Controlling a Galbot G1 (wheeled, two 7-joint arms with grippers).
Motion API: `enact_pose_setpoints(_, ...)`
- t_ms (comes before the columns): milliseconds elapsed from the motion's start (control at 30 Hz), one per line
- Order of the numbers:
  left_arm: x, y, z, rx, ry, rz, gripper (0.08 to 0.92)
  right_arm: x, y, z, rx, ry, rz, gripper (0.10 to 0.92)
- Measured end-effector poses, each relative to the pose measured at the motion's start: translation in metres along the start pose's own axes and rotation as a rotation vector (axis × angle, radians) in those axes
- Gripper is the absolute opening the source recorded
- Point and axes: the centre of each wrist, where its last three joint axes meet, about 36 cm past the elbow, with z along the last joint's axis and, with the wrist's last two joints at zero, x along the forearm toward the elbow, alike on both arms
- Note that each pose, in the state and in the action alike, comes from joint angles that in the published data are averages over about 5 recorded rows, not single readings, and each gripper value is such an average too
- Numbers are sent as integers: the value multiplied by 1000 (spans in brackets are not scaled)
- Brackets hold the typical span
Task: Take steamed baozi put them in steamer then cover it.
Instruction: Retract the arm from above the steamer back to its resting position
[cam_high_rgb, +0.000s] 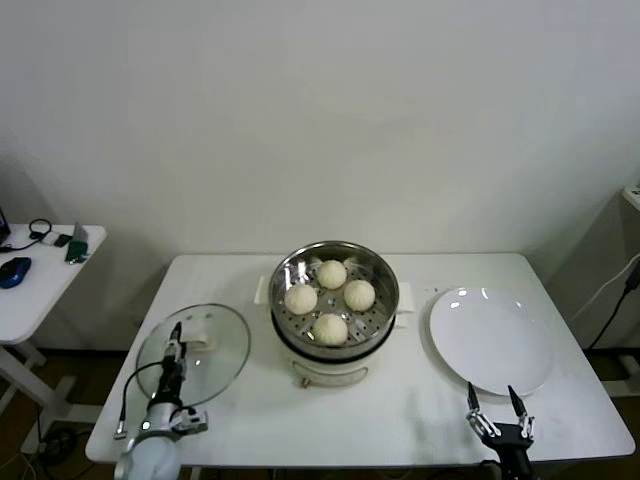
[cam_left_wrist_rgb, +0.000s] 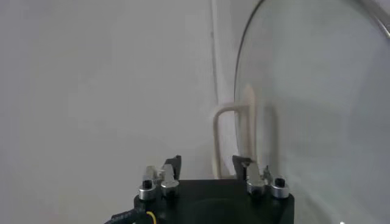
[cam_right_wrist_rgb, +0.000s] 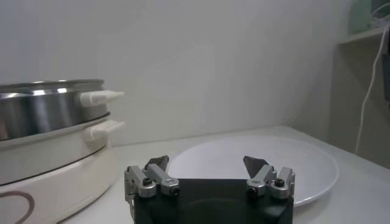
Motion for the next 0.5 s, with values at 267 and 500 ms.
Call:
enact_pose_setpoints(267,-2,-4,-6,-2,9,2,325,0,2,1,0,0,7,823)
enact_pose_setpoints(500,-4,-2,-7,6,14,-21,148,0,1,1,2,-5,20,823)
